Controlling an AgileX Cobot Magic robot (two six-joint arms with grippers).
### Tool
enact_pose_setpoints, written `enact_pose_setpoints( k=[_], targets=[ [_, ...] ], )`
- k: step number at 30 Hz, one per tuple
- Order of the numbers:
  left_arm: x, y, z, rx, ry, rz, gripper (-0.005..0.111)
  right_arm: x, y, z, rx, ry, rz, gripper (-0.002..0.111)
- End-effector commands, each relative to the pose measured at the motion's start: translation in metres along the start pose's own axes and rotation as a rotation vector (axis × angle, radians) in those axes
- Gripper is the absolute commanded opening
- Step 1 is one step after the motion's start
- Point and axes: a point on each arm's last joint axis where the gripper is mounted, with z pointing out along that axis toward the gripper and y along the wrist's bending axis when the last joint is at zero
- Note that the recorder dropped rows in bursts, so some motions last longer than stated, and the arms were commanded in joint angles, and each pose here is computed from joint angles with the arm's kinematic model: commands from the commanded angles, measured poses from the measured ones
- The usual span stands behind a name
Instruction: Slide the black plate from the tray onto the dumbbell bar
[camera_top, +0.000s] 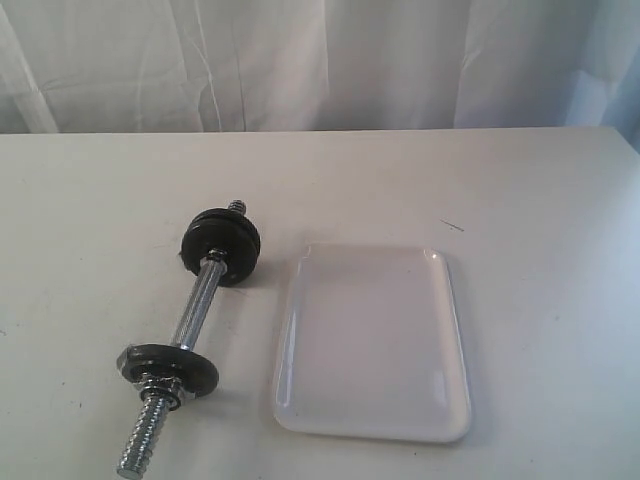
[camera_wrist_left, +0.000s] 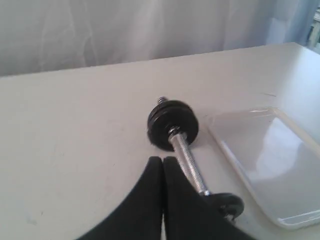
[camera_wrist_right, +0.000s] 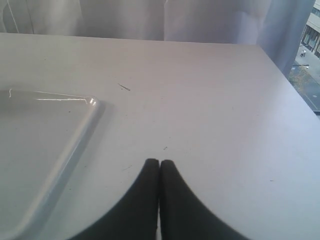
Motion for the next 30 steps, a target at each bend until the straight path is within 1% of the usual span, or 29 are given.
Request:
enact_pose_setpoints(
  k=[1, 5, 7, 13, 17, 22, 27, 30],
  targets=[
    [0.042, 0.009, -0.004, -0.119, -0.005, -0.117, 0.0, 0.0, -0.001, 0.0, 0.009, -0.015, -0.003, 0.0],
    [0.065, 0.012, -0.005, -0.169, 0.017, -0.14, 0.0, 0.0, -0.001, 0.0, 0.009, -0.015, -0.003, 0.0],
    [0.074, 0.013, -0.004, -0.179, 0.054, -0.148, 0.0, 0.0, -0.001, 0.0, 0.009, -0.015, -0.003, 0.0],
    [0.089, 0.015, 0.0, -0.197, 0.114, -0.149, 0.0, 0.0, -0.001, 0.0, 0.009, -0.015, -0.003, 0.0],
    [0.106, 0.018, 0.004, -0.203, 0.163, -0.17, 0.0, 0.0, -0.001, 0.0, 0.009, -0.015, -0.003, 0.0],
    [0.104, 0.019, 0.004, -0.221, 0.147, -0.148, 0.0, 0.0, -0.001, 0.0, 0.009, -0.015, -0.003, 0.0],
    [0.097, 0.023, 0.004, -0.257, 0.065, -0.106, 0.0, 0.0, -0.001, 0.0, 0.009, -0.015, -0.003, 0.0],
    [0.097, 0.024, 0.004, -0.269, 0.077, -0.071, 0.0, 0.0, -0.001, 0.0, 0.009, -0.015, -0.003, 0.0]
  ],
)
